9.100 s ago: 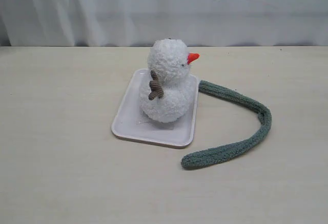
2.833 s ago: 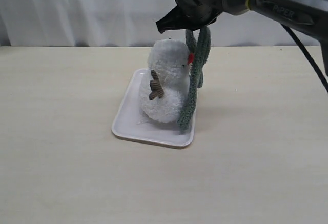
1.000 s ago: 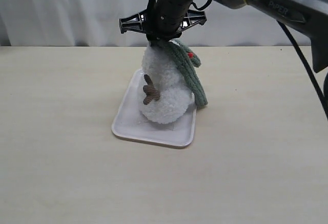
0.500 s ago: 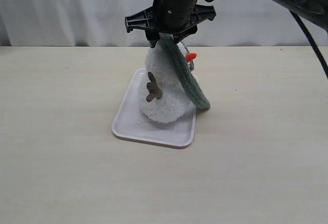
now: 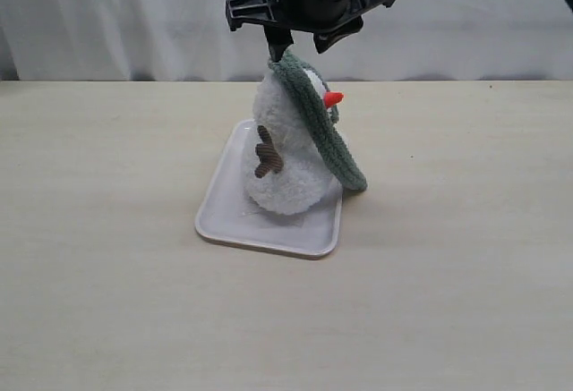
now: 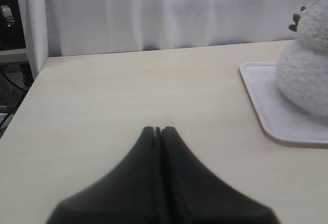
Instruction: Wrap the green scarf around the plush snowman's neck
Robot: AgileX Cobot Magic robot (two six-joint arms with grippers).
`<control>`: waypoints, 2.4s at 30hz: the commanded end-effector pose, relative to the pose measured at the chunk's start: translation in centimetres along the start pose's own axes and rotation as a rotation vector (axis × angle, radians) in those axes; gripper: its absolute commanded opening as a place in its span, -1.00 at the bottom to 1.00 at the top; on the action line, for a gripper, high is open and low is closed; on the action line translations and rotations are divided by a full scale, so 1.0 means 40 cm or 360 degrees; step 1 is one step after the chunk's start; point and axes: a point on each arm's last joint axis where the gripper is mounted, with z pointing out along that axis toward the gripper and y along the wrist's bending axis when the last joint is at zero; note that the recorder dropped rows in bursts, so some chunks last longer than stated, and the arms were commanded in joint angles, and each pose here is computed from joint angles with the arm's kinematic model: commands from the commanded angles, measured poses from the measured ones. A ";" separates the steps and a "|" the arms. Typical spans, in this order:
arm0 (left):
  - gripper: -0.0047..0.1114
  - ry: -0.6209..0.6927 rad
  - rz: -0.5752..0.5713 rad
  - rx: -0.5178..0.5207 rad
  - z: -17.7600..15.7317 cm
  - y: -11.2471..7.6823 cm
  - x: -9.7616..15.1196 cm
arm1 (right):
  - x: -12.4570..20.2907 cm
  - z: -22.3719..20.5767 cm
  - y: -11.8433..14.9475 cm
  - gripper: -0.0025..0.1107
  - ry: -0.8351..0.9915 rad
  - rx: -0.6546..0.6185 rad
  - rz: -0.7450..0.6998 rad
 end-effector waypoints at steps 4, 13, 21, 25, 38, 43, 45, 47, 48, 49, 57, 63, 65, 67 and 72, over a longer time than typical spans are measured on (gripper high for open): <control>-0.92 -0.0012 -0.0005 0.0011 0.000 -0.001 0.001 | 0.041 -0.001 -0.012 0.00 0.0113 0.0028 -0.0081; -0.92 -0.0012 -0.0005 0.0011 0.000 -0.001 0.001 | 0.119 0.087 -0.019 0.00 0.0327 0.0085 -0.0089; -0.92 -0.0012 -0.0005 0.0011 0.000 -0.001 0.001 | 0.136 0.141 -0.011 -0.35 0.0209 0.0030 -0.0110; -0.92 -0.0012 -0.0005 0.0011 0.000 -0.001 0.001 | 0.129 0.142 -0.008 -0.69 0.0157 0.0013 -0.0110; -0.92 -0.0012 -0.0005 0.0011 0.000 -0.001 0.001 | 0.108 0.098 -0.008 -0.89 0.0027 -0.0035 -0.0099; -0.92 -0.0012 -0.0005 0.0011 0.000 -0.001 0.001 | 0.101 0.050 -0.009 -0.89 -0.0029 -0.0078 -0.0068; -0.92 -0.0012 -0.0005 0.0011 0.000 -0.001 0.001 | 0.101 0.039 -0.006 -0.89 -0.0032 -0.0116 -0.0055; -0.92 -0.0012 -0.0005 0.0011 0.000 -0.001 0.001 | 0.104 0.037 0.005 -0.89 -0.0014 -0.0191 -0.0070; -0.92 -0.0012 -0.0005 0.0011 0.000 -0.001 0.001 | 0.105 0.036 0.009 -0.89 -0.0007 -0.0222 -0.0090; -0.92 -0.0012 -0.0005 0.0011 0.000 -0.001 0.001 | 0.107 0.039 0.014 -0.89 0.0006 -0.0254 -0.0106; -0.92 -0.0012 -0.0005 0.0011 0.000 -0.001 0.001 | 0.128 0.123 0.030 -0.89 0.0150 -0.0272 -0.0109; -0.92 -0.0012 -0.0005 0.0011 0.000 -0.001 0.001 | 0.134 0.151 0.032 -0.89 0.0179 -0.0264 -0.0164; -0.92 -0.0012 -0.0005 0.0011 0.000 -0.001 0.001 | 0.132 0.146 0.032 -0.89 0.0170 -0.0267 -0.0182; -0.92 -0.0012 -0.0005 0.0011 0.000 -0.001 0.001 | 0.129 0.140 0.030 -0.89 0.0151 -0.0258 -0.0216; -0.92 -0.0012 -0.0005 0.0011 0.000 -0.001 0.001 | 0.133 0.139 0.015 -0.87 0.0181 -0.0166 -0.0285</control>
